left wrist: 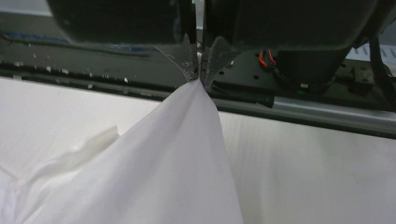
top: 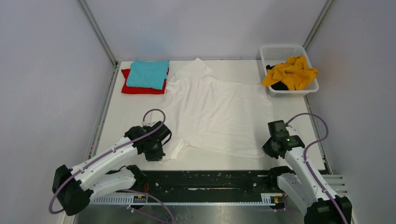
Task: Fold and stack the t-shirts
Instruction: Grab the side of the flattened tshirt closest away from the robot with both arms, then fold the flattened tshirt in 1/3 of the way
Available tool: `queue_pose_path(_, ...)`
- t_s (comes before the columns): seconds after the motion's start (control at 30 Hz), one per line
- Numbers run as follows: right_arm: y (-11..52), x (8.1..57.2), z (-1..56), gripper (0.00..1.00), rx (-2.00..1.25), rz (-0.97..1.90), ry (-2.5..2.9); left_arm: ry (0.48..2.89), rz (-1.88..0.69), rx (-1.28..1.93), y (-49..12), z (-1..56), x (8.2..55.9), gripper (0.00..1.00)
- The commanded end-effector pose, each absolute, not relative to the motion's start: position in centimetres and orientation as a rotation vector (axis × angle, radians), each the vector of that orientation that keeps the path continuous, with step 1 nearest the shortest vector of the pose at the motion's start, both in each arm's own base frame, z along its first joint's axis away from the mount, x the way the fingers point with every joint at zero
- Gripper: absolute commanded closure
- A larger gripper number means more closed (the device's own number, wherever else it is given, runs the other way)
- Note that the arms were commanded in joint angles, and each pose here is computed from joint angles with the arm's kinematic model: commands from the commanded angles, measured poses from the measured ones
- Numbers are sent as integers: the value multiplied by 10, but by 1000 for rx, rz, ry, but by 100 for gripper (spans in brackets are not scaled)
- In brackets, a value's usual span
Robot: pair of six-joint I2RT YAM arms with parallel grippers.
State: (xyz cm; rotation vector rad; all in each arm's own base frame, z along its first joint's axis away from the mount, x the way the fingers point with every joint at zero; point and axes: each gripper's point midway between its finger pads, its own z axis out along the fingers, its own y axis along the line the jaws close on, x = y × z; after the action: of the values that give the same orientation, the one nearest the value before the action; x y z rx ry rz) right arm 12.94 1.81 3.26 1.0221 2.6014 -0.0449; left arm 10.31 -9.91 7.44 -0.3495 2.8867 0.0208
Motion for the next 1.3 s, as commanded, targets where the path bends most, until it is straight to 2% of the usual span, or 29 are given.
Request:
queue_pose_path(0.0, 5, 124, 48, 89, 1060, -145, 2588, 3010, -93, -391, -104, 76, 59, 100)
queue_pose_path(0.17, 3, 117, 62, 85, 1089, -126, 2543, 3071, -73, -405, -104, 66, 32, 100)
queue_pose_path(0.3, 5, 119, 61, 83, 1080, -108, 2535, 3009, -169, -373, -121, 71, 48, 100)
queue_pose_path(0.57, 11, 143, 63, 83, 940, -65, 2566, 2821, -329, -151, -177, 102, 120, 100)
queue_pose_path(0.77, 6, 165, 83, 80, 848, -96, 2540, 2670, -411, -168, -197, 137, 191, 100)
queue_pose_path(1.03, 0, 198, 98, 87, 818, -105, 2537, 2581, -399, -340, -183, 154, 276, 100)
queue_pose_path(1.27, -5, 225, 101, 87, 840, -77, 2535, 2511, -342, -389, -169, 172, 319, 100)
